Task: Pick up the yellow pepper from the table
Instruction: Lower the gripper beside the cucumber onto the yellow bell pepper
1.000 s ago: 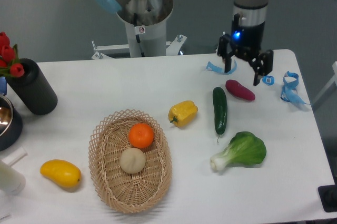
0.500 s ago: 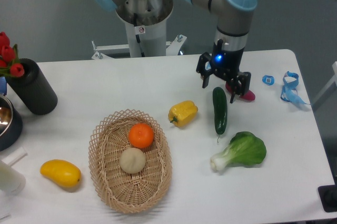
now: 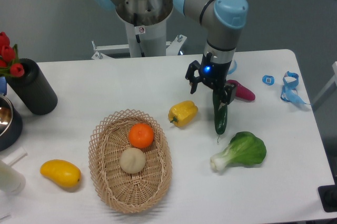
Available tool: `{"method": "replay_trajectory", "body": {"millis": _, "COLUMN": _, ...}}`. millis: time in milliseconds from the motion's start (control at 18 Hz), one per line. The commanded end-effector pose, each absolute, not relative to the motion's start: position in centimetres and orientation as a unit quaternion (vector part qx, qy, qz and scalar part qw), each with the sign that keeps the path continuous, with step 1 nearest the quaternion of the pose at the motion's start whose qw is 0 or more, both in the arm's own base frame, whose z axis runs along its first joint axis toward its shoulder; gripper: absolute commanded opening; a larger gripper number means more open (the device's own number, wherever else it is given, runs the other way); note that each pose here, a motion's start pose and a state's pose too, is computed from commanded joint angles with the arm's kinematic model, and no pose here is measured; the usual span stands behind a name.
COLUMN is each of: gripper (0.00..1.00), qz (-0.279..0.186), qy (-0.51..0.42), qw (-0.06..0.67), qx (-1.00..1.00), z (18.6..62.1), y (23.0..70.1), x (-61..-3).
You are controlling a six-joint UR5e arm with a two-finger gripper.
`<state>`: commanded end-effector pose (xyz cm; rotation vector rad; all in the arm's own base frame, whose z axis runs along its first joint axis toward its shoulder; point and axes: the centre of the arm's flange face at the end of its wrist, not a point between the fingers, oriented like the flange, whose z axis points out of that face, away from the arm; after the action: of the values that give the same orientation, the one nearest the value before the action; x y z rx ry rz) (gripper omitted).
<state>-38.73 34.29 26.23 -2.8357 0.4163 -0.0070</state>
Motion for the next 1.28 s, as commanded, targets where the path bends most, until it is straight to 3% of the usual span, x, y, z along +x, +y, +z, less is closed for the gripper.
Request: {"method": "replay_trajectory", "body": {"millis": 1278, "gripper": 1.0, "qz": -0.044, "qy": 0.197, "qw": 0.111, "qx": -0.973, "z": 20.4, "y": 36.9, "x": -36.7}}
